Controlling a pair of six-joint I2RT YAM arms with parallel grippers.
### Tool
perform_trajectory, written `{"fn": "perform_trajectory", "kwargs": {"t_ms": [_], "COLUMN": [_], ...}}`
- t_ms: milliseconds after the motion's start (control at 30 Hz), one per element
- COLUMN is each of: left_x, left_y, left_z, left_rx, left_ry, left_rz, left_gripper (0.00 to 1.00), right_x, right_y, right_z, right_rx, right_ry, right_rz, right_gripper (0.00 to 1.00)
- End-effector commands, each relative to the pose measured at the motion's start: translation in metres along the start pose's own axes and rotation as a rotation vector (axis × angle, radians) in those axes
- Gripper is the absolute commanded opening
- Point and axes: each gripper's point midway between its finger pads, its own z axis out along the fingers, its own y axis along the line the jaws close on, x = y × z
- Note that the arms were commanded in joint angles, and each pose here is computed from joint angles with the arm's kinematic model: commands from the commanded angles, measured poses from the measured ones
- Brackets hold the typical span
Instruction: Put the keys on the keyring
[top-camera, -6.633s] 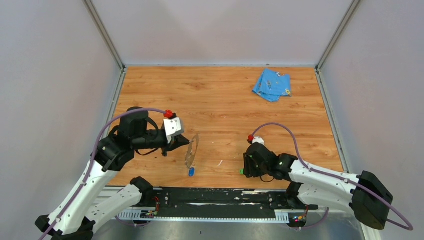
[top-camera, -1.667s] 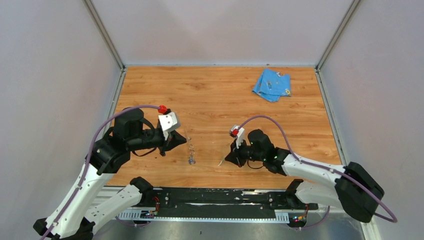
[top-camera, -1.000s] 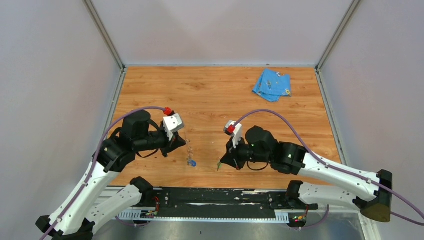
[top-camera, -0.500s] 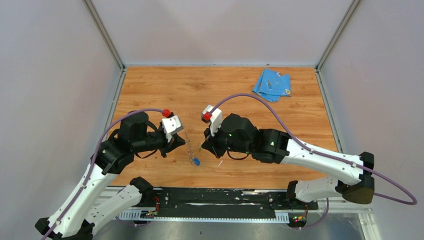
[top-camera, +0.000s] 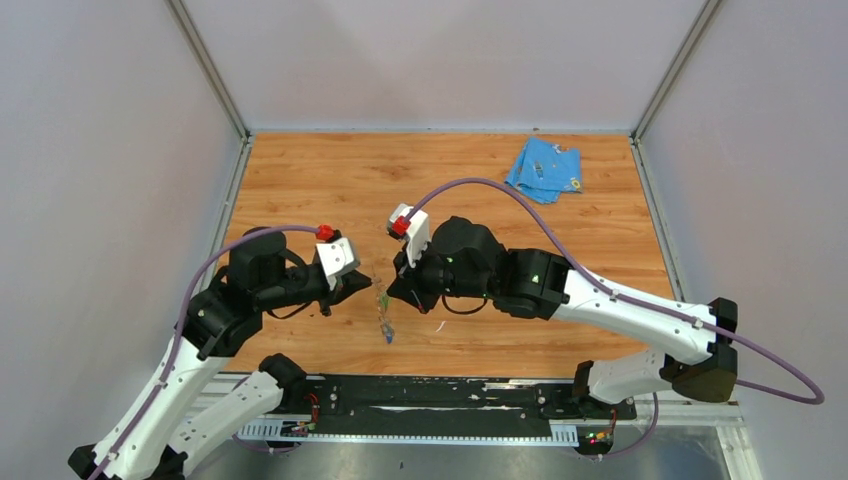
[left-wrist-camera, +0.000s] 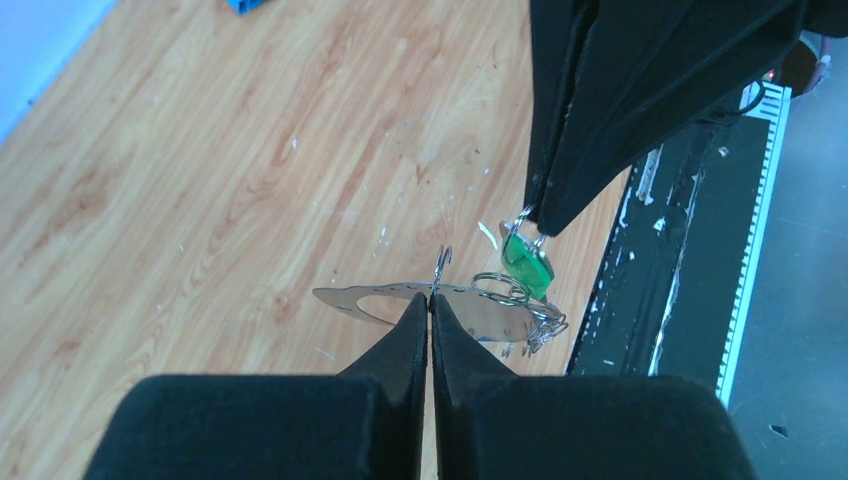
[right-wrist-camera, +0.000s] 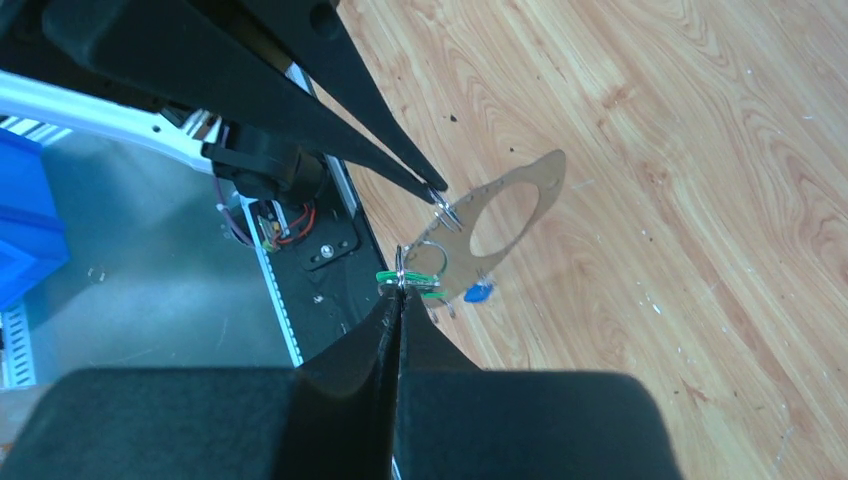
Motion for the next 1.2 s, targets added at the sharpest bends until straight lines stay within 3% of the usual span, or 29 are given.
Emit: {"fn": "perform_trajectory", "kwargs": {"t_ms": [0,1167], "left_x": [-0.023,-0.031], "left_y": [0.001,-0.013], "left_z": [-0.001,-0.009], "left_rx": [0.010,0.060], "left_ry": [-0.105,-0.180], "left_rz": [0.091,0.202], "left_gripper": [0.00,0.00], "right_x": [-0.012,-0.020], "right_y": [0.015,0.006], "right_z": [-0.002,-0.001], "right_rx": [-0.043,0.018], "right_ry": [-0.009,-0.034], "right_rz": [0.029,0.058], "right_gripper": [0.00,0.00]}}
